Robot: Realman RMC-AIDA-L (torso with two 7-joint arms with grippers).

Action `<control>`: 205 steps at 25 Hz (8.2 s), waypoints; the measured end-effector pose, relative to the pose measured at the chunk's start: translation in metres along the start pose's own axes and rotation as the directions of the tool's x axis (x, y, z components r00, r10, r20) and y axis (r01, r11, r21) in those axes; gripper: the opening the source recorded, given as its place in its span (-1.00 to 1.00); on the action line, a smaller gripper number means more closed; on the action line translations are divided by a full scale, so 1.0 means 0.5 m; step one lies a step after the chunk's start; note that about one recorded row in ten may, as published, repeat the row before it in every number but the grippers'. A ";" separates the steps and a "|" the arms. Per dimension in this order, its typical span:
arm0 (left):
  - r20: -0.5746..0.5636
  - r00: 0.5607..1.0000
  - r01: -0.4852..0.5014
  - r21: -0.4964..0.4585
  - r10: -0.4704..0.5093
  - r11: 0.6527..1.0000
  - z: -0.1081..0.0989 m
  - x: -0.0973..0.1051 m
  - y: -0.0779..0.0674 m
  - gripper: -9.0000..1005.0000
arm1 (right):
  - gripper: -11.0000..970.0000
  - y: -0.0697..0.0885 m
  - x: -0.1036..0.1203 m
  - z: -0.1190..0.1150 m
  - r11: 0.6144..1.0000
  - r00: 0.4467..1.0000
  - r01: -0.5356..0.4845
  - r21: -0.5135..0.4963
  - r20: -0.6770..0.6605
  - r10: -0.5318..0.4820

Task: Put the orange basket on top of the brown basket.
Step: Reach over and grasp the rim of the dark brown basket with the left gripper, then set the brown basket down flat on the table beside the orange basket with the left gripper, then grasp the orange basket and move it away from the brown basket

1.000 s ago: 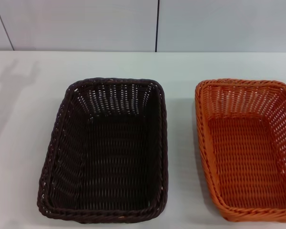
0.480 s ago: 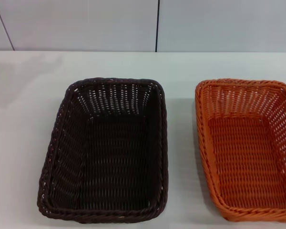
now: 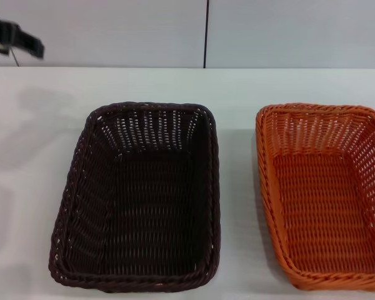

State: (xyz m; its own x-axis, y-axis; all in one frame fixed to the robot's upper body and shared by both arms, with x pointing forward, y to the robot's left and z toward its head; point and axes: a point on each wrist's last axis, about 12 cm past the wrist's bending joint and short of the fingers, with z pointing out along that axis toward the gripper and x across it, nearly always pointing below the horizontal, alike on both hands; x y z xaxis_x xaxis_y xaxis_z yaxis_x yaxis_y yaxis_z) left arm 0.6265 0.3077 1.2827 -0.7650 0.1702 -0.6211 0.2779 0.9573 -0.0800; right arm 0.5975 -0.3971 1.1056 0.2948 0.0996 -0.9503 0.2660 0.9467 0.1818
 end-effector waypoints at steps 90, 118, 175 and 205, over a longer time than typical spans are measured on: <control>-0.123 0.992 -0.012 0.199 0.037 0.980 0.051 0.079 -0.043 -0.62 | 0.03 -0.027 -0.006 0.012 0.999 0.999 0.021 0.030 -0.026 -0.020; 0.038 0.758 -0.594 0.454 0.651 0.664 0.222 0.003 -0.279 -0.64 | 0.03 -0.022 0.009 -0.006 0.999 0.999 -0.005 0.034 -0.043 0.007; 0.764 0.630 -0.289 0.396 -0.138 0.871 0.156 0.028 -0.125 0.72 | 0.01 0.156 -0.164 -0.040 0.172 0.085 -0.443 -0.880 -0.232 -0.969; 0.775 0.610 -0.258 0.390 -0.164 0.884 0.158 0.016 -0.115 0.72 | 0.00 0.279 -0.198 -0.076 -0.167 0.289 -0.592 -0.788 -0.015 -0.957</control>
State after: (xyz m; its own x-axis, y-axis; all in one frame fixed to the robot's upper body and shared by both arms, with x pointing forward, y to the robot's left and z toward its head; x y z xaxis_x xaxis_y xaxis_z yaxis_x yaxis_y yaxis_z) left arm 0.6503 0.2356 1.2205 -0.0620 -0.2341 -0.9702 0.6697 0.7110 -0.2144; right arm 0.5704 -0.2635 1.2154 -0.1829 -0.8731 -0.4519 -0.9424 0.0247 0.3336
